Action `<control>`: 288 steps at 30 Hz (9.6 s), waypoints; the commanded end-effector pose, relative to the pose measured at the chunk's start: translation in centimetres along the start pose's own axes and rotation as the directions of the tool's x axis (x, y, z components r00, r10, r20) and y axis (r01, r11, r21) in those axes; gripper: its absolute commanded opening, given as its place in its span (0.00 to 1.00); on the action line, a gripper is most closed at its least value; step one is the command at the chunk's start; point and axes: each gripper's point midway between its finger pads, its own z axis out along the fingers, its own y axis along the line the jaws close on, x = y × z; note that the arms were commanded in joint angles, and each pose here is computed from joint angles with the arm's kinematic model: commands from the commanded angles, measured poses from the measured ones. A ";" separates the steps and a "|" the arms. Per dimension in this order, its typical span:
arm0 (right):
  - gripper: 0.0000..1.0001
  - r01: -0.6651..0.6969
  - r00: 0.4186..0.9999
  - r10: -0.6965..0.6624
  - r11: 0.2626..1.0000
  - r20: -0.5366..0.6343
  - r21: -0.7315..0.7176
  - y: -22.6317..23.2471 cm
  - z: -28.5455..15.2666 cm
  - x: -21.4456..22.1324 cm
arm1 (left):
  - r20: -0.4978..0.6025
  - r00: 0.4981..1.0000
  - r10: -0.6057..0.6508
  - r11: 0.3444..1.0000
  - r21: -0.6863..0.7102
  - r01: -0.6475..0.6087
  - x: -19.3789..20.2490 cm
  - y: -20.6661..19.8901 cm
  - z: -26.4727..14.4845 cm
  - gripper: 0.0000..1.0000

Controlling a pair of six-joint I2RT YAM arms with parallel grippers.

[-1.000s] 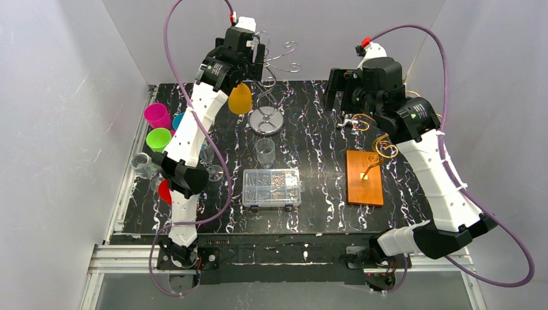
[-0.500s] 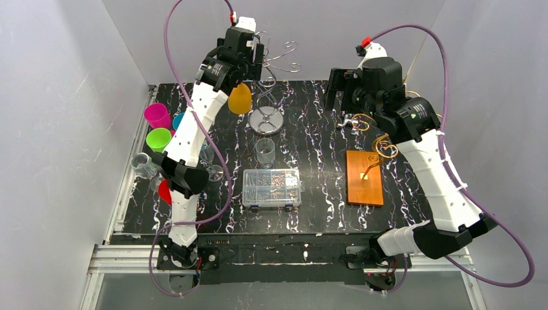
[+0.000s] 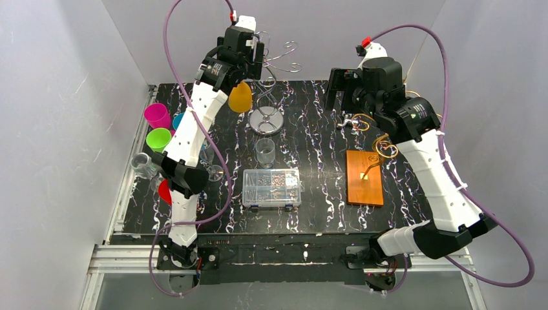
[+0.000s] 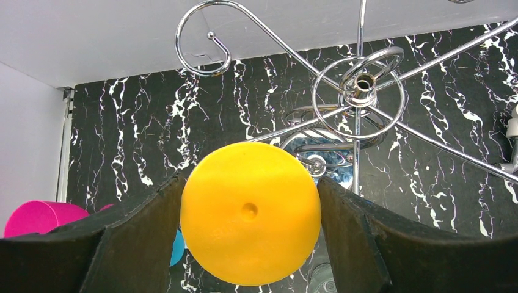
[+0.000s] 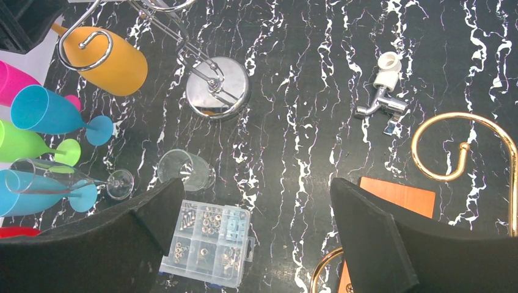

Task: Take the wine glass off the wine glass rack
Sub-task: Pick up the wine glass from the wine rack, then place the wine glass at the center of the board.

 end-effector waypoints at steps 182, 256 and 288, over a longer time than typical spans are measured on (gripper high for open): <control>0.06 -0.612 0.740 0.596 0.404 -0.312 -0.680 21.5 -1.1 -0.8 | -0.497 0.450 -0.741 0.180 0.500 0.847 -0.3 4.9 -19.3 0.41; 0.01 0.151 0.831 -0.129 0.989 -0.540 -0.004 7.4 13.3 21.2 | -0.393 0.851 -0.348 0.795 0.357 0.490 12.1 0.9 -20.5 0.98; 0.88 0.141 0.897 -0.130 0.990 -0.423 -0.007 8.6 11.4 14.6 | -0.423 0.851 -0.313 0.796 0.372 0.478 12.2 -0.7 -19.7 0.98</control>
